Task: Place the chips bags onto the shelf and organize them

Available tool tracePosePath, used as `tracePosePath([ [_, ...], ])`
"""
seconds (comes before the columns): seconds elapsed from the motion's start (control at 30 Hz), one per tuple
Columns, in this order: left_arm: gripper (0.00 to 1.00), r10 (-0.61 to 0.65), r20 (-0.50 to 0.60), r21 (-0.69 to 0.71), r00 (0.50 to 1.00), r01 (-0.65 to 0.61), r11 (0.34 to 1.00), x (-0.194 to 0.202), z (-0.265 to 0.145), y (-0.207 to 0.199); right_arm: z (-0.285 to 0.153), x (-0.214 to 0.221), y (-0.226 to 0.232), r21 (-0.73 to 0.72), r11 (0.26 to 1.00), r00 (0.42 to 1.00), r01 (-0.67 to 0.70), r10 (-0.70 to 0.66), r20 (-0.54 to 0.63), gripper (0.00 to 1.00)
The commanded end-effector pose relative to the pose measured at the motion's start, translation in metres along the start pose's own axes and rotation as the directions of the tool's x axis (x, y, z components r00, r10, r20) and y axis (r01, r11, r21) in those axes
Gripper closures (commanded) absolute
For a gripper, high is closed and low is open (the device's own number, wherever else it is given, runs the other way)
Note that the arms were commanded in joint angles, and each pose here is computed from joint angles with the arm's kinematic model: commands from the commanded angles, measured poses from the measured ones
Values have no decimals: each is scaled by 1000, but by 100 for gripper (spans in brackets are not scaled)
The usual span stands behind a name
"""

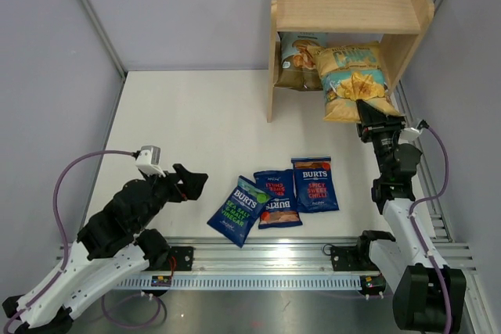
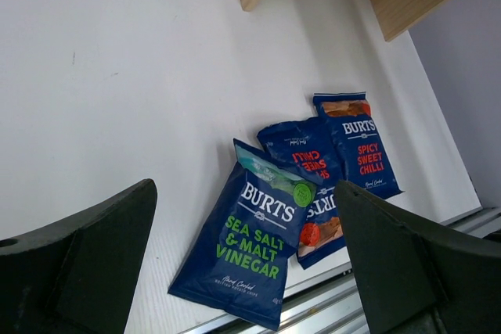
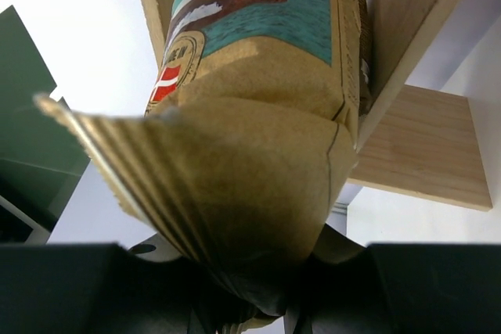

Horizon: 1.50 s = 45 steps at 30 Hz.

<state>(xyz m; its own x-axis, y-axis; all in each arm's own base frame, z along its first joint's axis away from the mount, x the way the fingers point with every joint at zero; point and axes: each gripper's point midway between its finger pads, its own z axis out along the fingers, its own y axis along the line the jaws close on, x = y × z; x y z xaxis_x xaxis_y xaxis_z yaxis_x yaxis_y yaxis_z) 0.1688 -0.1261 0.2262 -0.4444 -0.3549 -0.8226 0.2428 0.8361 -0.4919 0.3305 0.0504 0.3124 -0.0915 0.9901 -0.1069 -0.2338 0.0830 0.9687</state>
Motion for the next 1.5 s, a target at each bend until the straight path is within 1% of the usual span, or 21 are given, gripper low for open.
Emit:
tracePosePath([
  [0.0, 1, 16, -1, 6, 1000, -16, 1000, 4, 0, 3, 2, -5, 74, -222, 975, 1000, 21, -23, -6, 80],
  [0.2, 1, 5, -4, 34, 1000, -5, 999, 1, -5, -3, 21, -22, 80, -233, 972, 999, 36, -30, 29, 80],
  [0.33, 1, 19, -16, 69, 1000, -18, 997, -8, -18, -12, 35, -39, 73, -201, 978, 995, 57, -40, 87, 80],
  [0.37, 1, 26, -20, 82, 999, -24, 996, -11, -22, -15, 42, -42, 63, -171, 984, 995, 58, -42, 91, 80],
  [0.47, 1, 68, -27, 114, 997, -64, 991, -23, -35, -24, 56, -49, 67, -186, 979, 994, 80, -63, 94, 80],
  [0.53, 1, 122, -42, 121, 992, -116, 986, -25, -40, -24, 62, -53, 65, -186, 979, 993, 82, -65, 97, 80],
  [0.57, 1, 137, -31, 134, 990, -132, 982, -31, -45, -27, 68, -57, 63, -185, 979, 992, 87, -68, 105, 81],
  [0.6, 1, 179, -22, 133, 984, -174, 976, -34, -46, -26, 71, -58, 61, -180, 980, 992, 87, -68, 109, 81],
  [0.7, 1, 215, 13, 121, 977, -215, 969, -38, -48, -20, 83, -67, 54, -167, 981, 988, 95, -73, 133, 81],
  [0.73, 1, 205, 43, 129, 978, -209, 969, -41, -51, -21, 86, -70, 52, -162, 983, 988, 88, -65, 141, 81],
  [0.8, 1, 200, 56, 141, 978, -207, 968, -38, -49, -20, 97, -72, 49, -166, 982, 989, 89, -67, 133, 82],
  [0.9, 1, 193, 72, 167, 978, -203, 965, -38, -54, -22, 111, -76, 52, -187, 975, 986, 120, -96, 135, 82],
  [1.0, 1, 175, 94, 182, 980, -190, 965, -39, -57, -22, 122, -84, 50, -192, 968, 977, 163, -131, 168, 82],
  [1.13, 1, 163, 121, 194, 979, -184, 964, -42, -62, -22, 138, -85, 42, -196, 968, 981, 158, -130, 146, 82],
  [1.2, 1, 160, 129, 189, 979, -182, 965, -43, -63, -20, 143, -87, 33, -189, 970, 981, 151, -124, 147, 83],
  [1.33, 1, 153, 141, 192, 978, -178, 965, -44, -65, -20, 147, -95, 13, -148, 976, 974, 158, -129, 186, 83],
  [1.47, 1, 144, 155, 200, 977, -174, 964, -46, -69, -20, 149, -95, -7, -111, 982, 975, 150, -128, 183, 83],
])
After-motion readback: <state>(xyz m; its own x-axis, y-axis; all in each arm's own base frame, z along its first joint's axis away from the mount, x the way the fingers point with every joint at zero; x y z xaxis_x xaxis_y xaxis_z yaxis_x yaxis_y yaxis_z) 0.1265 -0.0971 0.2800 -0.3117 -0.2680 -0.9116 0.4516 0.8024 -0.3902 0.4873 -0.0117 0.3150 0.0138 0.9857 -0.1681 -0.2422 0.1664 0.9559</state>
